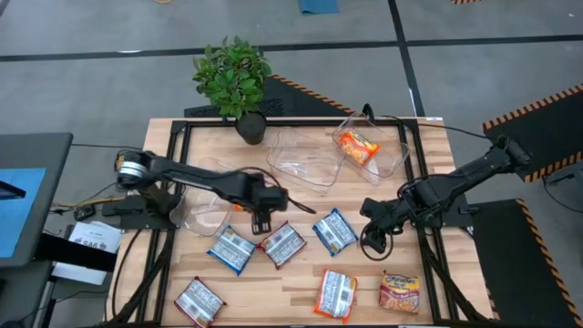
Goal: Sort Maruchan noodles
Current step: Put the top orange noodle pack into the right transparent bin
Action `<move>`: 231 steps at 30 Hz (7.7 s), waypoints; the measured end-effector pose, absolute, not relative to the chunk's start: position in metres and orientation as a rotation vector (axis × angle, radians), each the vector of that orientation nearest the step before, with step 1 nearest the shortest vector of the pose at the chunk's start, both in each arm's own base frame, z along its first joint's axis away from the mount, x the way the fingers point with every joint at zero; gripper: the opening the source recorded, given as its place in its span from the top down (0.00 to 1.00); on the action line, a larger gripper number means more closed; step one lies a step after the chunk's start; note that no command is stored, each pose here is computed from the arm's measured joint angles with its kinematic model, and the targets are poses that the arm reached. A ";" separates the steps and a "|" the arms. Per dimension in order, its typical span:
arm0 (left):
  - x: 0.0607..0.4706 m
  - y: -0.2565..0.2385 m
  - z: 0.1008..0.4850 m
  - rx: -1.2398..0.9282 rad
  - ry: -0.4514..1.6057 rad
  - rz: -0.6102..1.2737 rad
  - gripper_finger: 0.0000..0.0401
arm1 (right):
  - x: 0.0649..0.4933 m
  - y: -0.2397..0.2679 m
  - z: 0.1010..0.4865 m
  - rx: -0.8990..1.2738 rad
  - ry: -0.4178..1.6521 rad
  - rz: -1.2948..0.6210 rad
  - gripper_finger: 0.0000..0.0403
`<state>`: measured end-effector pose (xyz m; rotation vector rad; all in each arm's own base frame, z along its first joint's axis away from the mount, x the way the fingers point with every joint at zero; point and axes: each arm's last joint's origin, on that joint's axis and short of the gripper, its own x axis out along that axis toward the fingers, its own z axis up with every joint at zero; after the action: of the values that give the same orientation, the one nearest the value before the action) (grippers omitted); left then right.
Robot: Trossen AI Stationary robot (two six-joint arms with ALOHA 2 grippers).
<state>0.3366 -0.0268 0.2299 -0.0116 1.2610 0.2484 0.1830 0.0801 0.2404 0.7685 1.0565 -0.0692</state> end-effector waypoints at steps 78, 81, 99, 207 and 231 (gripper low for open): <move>0.198 -0.025 0.404 -0.035 0.547 0.146 1.00 | 0.377 0.028 0.136 1.439 0.600 -0.471 0.37; 0.198 -0.025 0.404 -0.035 0.549 0.144 1.00 | 0.381 0.028 0.127 1.458 0.607 -0.492 0.37; 0.199 -0.025 0.403 -0.023 0.549 0.152 1.00 | 0.385 0.027 0.131 1.462 0.560 -0.482 0.74; 0.199 -0.021 0.405 -0.040 0.515 0.292 1.00 | 0.359 0.018 0.251 1.046 0.634 0.006 0.95; 0.199 -0.021 0.405 -0.037 0.511 0.309 1.00 | 0.222 0.009 0.326 0.902 0.848 -0.166 0.95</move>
<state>0.1989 -0.0208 0.4047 -0.0372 0.5113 0.3089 0.2220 0.0094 0.3264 0.9021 0.8477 -0.1664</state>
